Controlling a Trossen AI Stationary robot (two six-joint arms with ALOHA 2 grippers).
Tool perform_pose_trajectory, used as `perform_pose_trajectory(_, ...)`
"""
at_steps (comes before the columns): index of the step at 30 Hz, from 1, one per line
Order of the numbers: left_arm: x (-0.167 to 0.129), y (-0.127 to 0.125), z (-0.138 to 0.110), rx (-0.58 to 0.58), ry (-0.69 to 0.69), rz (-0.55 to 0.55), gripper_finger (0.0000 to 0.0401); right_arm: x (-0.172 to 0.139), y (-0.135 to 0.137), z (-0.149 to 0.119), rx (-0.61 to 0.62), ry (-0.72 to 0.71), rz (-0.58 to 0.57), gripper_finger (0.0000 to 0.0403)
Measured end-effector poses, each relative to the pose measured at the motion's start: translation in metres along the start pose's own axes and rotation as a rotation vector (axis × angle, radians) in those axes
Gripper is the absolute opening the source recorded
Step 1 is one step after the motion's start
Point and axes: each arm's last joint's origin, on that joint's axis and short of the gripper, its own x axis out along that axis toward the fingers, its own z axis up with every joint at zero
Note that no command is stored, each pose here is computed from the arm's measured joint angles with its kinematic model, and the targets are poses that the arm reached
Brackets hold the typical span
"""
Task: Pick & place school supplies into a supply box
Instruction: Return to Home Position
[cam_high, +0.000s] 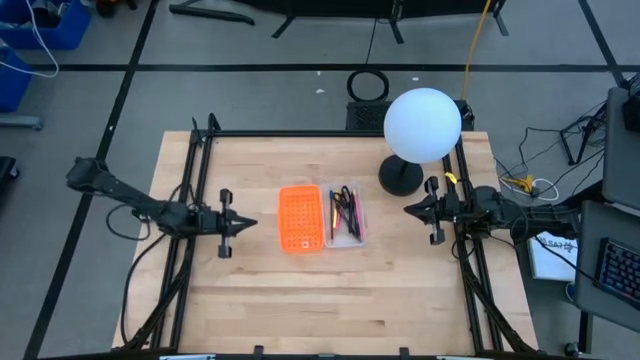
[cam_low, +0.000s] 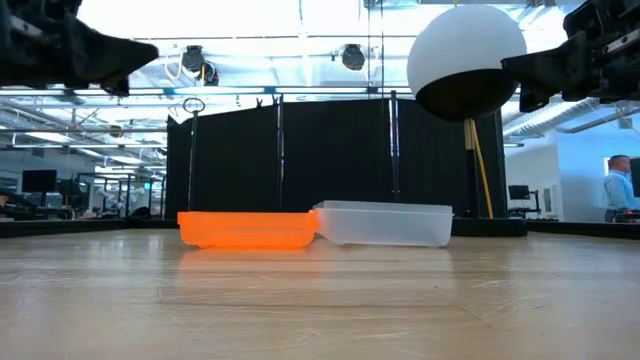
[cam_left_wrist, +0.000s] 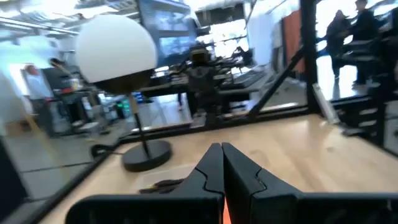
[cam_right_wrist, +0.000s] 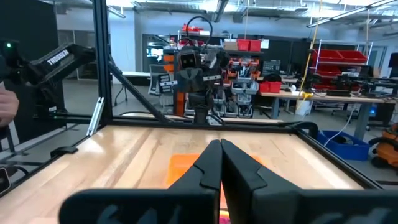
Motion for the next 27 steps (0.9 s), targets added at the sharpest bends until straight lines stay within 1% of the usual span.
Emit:
perform_pose_trajectory(3,-0.008,-0.003,0.001,0.065,0.024,0.003,0.0002,0.0,0.0,0.0,-0.005,-0.001,0.0,0.0)
perform_pose_trajectory(5,-0.012,-0.003,0.004,0.114,0.0,-0.01,0.0003,0.0,0.0,0.001,-0.008,-0.007,0.0,0.0)
perform_pose_trajectory(10,-0.014,0.008,0.011,0.162,-0.064,0.048,0.0002,0.0,0.0,0.001,-0.006,-0.014,0.007,0.0)
perform_pose_trajectory(14,-0.011,0.016,0.004,0.204,-0.032,-0.001,0.0004,0.0,0.001,0.003,-0.004,-0.032,0.027,0.0)
perform_pose_trajectory(16,-0.01,0.021,-0.002,0.187,0.009,-0.016,0.0003,0.0,0.001,0.005,-0.004,-0.049,0.026,0.0)
perform_pose_trajectory(20,-0.009,0.031,-0.013,0.106,0.115,0.021,0.0005,0.0,0.001,0.006,-0.001,-0.065,0.025,0.0)
perform_pose_trajectory(22,-0.01,0.033,-0.017,0.091,0.153,0.021,0.0004,0.0,0.001,0.006,0.001,-0.063,0.025,0.0)
perform_pose_trajectory(25,-0.01,0.034,-0.016,0.105,0.142,-0.003,0.0003,0.0,0.001,0.006,0.003,-0.061,0.025,0.0)
perform_pose_trajectory(27,-0.01,0.034,-0.013,0.135,0.105,-0.002,0.0005,0.0,0.001,0.006,0.002,-0.061,0.024,0.0)
